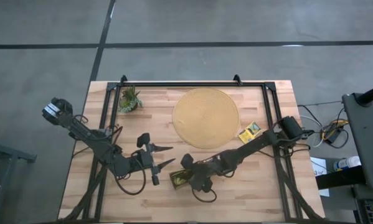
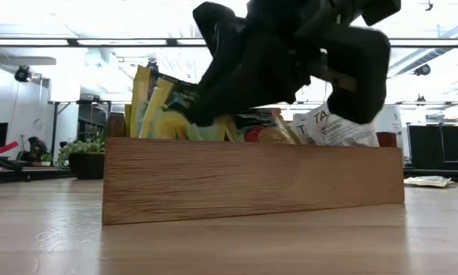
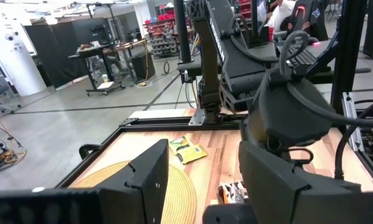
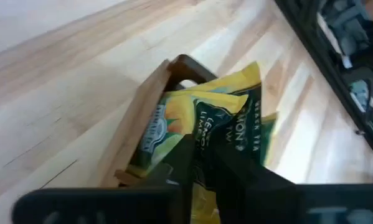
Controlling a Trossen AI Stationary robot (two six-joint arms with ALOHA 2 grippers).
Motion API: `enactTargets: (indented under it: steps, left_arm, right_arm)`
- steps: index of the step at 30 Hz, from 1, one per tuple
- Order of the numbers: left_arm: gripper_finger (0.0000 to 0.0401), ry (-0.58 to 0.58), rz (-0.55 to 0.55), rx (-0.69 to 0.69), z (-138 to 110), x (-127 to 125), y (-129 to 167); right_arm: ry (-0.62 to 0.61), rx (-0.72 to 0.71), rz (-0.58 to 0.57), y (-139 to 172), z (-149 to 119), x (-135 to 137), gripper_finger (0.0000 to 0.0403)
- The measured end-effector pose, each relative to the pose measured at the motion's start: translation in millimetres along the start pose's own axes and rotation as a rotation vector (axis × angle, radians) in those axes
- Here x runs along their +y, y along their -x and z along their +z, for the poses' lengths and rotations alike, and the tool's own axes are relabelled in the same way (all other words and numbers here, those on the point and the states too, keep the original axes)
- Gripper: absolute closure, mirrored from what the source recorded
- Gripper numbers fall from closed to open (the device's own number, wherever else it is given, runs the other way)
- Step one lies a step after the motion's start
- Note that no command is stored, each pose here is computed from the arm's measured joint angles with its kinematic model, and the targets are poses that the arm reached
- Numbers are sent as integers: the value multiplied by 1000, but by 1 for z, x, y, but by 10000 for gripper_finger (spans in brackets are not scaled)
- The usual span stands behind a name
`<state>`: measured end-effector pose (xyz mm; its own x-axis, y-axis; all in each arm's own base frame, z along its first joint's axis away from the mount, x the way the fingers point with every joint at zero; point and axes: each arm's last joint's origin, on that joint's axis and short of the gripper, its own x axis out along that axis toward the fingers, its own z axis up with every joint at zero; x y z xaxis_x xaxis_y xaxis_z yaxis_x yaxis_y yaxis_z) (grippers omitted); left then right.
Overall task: Pick & Place Tea
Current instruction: Put the yellow tea bag into the left section of the wooden organizer
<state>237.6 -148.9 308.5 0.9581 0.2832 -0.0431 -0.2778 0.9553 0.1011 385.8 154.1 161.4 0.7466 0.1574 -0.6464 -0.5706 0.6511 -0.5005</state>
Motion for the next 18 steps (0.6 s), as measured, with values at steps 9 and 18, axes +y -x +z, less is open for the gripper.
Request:
enactTargets:
  steps: [9, 18]
  left_arm:
    - [213, -3, 0, 2, 0, 0, 0]
    - [213, -29, 11, 21, -3, 0, 0]
  right_arm:
    - [-19, 28, -29, 1, -1, -1, 254]
    - [-37, 47, -16, 20, 5, -6, 174]
